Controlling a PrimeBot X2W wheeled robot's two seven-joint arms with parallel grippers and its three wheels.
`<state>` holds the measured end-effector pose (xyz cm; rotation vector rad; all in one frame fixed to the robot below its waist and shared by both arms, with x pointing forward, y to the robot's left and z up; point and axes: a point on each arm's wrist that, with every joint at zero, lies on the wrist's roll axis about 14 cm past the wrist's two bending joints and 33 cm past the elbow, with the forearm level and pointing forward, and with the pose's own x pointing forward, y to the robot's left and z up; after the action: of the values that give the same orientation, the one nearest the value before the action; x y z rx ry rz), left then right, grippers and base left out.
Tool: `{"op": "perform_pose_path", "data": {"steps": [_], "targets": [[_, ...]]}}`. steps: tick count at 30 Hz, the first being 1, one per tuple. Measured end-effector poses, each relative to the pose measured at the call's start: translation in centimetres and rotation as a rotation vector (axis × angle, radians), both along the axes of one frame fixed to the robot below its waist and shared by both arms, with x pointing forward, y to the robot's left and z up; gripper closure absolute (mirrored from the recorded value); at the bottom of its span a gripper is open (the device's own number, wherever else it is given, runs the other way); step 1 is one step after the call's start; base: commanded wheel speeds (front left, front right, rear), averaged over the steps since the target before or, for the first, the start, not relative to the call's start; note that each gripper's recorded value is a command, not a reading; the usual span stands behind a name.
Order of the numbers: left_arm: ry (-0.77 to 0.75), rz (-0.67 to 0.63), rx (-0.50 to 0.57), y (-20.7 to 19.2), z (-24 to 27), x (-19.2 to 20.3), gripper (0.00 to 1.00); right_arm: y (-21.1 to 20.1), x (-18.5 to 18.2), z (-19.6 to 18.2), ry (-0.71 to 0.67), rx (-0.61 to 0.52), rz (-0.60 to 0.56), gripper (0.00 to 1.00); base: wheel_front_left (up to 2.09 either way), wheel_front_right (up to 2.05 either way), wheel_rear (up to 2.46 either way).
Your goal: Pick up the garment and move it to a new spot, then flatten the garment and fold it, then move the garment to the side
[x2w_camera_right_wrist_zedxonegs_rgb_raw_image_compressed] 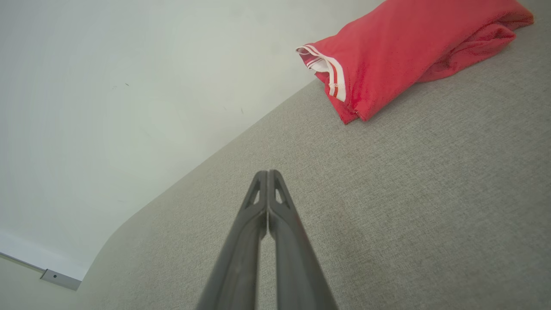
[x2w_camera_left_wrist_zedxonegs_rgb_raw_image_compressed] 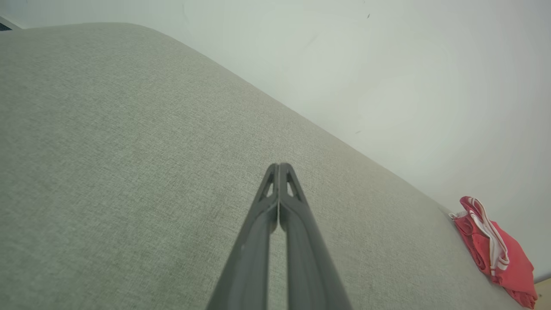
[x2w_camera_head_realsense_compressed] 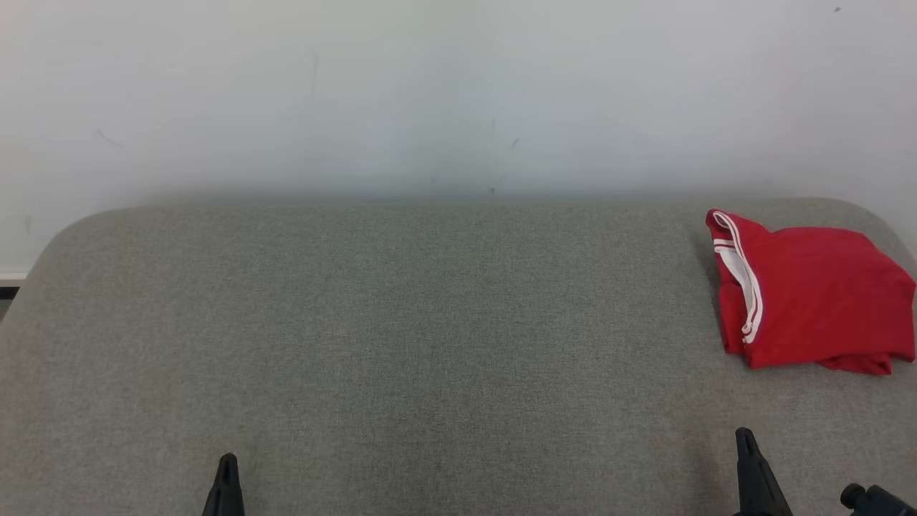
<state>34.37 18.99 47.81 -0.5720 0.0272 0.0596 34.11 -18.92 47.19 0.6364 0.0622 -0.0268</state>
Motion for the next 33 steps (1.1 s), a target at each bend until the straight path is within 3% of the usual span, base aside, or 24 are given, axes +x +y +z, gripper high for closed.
{"op": "perform_pose_path", "data": {"steps": [33], "targets": [[-0.008,0.021,-0.422,-0.1,0.6,0.9,1.0,-1.5,1.4,1.0,0.004,0.393,-0.046,1.0,0.0,0.0,0.0]]}}
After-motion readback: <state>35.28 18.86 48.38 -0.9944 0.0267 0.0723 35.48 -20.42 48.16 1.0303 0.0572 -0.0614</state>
